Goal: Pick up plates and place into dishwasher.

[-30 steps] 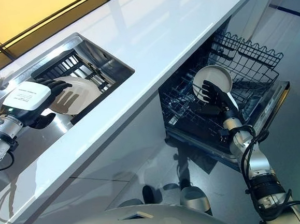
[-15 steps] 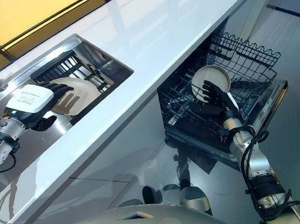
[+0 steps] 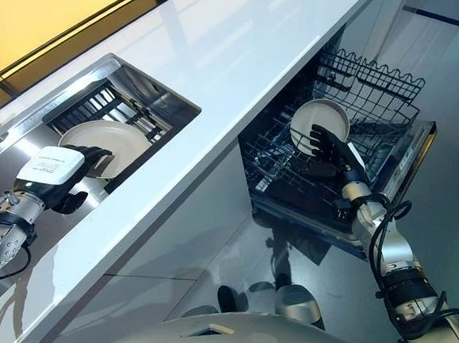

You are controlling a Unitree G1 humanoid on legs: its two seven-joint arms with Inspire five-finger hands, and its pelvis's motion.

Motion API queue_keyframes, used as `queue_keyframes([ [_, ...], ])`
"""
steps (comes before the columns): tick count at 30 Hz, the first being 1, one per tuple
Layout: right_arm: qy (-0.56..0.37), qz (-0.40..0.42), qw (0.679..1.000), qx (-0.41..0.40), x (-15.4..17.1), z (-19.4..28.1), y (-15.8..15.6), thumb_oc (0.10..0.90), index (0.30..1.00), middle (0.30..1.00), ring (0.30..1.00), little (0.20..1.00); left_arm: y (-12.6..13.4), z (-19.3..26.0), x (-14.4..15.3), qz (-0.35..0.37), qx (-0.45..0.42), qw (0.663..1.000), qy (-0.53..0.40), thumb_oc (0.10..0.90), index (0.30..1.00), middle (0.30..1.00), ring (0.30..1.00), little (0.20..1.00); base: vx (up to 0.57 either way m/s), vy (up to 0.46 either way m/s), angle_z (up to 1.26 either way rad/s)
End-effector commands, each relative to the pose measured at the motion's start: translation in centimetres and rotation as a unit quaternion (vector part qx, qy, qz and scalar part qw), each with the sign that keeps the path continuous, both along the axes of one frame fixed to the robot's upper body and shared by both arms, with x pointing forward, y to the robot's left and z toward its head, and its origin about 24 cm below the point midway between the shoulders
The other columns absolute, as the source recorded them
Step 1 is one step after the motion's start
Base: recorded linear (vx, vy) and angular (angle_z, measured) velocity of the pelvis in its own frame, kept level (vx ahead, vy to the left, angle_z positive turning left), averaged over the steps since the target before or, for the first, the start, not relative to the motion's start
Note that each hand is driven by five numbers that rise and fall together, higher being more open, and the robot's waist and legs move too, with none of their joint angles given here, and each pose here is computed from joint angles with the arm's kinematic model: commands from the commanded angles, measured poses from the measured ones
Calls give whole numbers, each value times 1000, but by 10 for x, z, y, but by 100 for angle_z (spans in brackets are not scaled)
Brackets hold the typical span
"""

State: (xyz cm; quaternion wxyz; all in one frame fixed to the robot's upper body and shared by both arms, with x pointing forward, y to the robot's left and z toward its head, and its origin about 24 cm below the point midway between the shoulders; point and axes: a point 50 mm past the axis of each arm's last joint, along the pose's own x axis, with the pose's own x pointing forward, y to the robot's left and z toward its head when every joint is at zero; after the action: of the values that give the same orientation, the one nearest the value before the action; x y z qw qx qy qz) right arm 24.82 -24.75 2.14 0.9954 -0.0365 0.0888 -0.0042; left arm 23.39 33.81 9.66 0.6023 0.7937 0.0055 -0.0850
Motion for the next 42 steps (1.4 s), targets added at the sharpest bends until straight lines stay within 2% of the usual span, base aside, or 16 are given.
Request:
queue_keyframes([
  [1,-133,18,991,-12,21,55,0,800,900,900,900,900,12,40,17,24,19,992,-120,100,300,300,300,200,0,0,0],
  [14,-128,23,991,-3,21,51,5,800,900,900,900,900,8,45,22,12,45,990,-133,100,300,300,300,200,2,-2,-1],
  [20,-137,14,990,0,24,57,3,800,900,900,900,900,8,85,24,18,3,972,-234,100,300,300,300,200,0,0,0],
  [26,-155,4,988,5,23,63,0,800,900,900,900,900,13,140,13,-3,-21,919,-393,100,300,300,300,200,-22,-15,0],
  [34,-170,-5,985,8,19,71,-12,800,900,900,900,900,22,205,-14,-47,-20,820,-570,100,300,300,300,200,-35,-24,1],
  [38,-189,-12,982,4,20,80,-15,800,900,900,900,900,16,222,-21,-79,-58,775,-625,100,300,300,300,200,-37,-18,1],
  [39,-205,-19,979,1,21,86,-16,800,900,900,900,900,8,230,-25,-108,-82,750,-648,100,300,300,300,200,-34,-20,0],
  [42,-223,-28,974,-1,20,92,-17,800,900,900,900,900,-1,234,-27,-137,-105,729,-663,100,300,300,300,200,-10,-8,0],
])
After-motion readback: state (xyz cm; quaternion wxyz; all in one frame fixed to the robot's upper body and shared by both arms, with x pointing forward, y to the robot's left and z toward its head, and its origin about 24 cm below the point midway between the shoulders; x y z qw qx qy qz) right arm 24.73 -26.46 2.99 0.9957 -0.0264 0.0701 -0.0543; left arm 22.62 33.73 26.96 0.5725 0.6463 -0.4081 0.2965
